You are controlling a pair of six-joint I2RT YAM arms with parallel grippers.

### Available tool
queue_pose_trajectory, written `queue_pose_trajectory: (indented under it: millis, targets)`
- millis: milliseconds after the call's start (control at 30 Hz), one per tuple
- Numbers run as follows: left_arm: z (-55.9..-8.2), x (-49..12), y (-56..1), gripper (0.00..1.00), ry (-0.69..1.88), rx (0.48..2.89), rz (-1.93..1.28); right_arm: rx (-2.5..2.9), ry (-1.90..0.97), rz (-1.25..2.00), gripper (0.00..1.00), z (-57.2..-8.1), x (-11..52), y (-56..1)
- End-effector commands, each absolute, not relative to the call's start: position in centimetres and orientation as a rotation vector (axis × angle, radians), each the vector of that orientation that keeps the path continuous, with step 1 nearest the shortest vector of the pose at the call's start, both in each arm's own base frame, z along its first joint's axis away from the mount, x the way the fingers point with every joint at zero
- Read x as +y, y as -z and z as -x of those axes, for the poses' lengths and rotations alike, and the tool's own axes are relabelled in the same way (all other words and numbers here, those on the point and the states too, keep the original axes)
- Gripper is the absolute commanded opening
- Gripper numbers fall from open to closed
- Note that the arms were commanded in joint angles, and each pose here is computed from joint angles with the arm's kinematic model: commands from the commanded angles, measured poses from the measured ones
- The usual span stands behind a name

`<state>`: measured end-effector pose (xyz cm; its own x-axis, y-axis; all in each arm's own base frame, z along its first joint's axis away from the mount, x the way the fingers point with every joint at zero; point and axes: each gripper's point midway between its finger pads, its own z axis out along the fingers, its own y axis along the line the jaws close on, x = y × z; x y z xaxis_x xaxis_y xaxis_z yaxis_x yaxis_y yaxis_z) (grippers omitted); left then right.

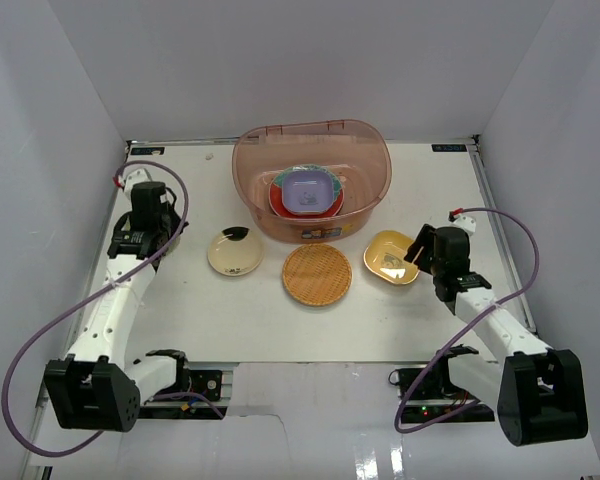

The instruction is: Place the plates into the plastic bin on the countertop

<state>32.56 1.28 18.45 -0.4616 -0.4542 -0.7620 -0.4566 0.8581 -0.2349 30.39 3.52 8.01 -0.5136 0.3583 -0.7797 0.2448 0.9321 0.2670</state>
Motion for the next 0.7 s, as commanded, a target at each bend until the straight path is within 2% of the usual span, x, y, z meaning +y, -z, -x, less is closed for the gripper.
queue_pose_trajectory:
  millis: [0,100,133,233,267,467,500,600,667]
  targets:
    - [-34.9,-2.1,-26.6,0.00,0.147,1.949,0.524,2.091,-0.095,-0.482,0.69,-31.1,2.3,-8.5]
    - [-37.1,-7.5,-32.3,0.00,0.208,1.869,0.384,2.157,-0.094,-0.526,0.64,-30.6,2.4,-5.7]
    - [-38.0,-11.3,-34.5,0.00,0.253,1.854,0.287,2.163,-0.109,-0.535,0.62,-30.7,2.5,-5.3]
    - [-39.2,-17.6,-36.8,0.00,0.301,1.833,0.119,2.196,-0.152,-0.554,0.56,-30.5,3.1,-3.9]
    - [-39.9,-18.9,-39.2,0.00,0.319,1.792,0.079,2.189,-0.164,-0.554,0.54,-30.7,3.2,-3.9]
    - [-44.7,-28.2,-34.8,0.00,0.271,1.905,-0.144,2.209,-0.168,-0.573,0.30,-30.9,3.3,-3.0]
    - [-46.1,-29.5,-33.5,0.00,0.263,1.926,-0.156,2.202,-0.165,-0.578,0.22,-31.1,3.2,-3.2]
    - [-47.6,-30.9,-30.5,0.00,0.238,1.988,-0.170,2.171,-0.171,-0.578,0.13,-31.5,3.1,-4.2]
    - [-48.8,-31.8,-27.8,0.00,0.214,2.034,-0.170,2.143,-0.179,-0.576,0.10,-32.0,3.1,-5.3]
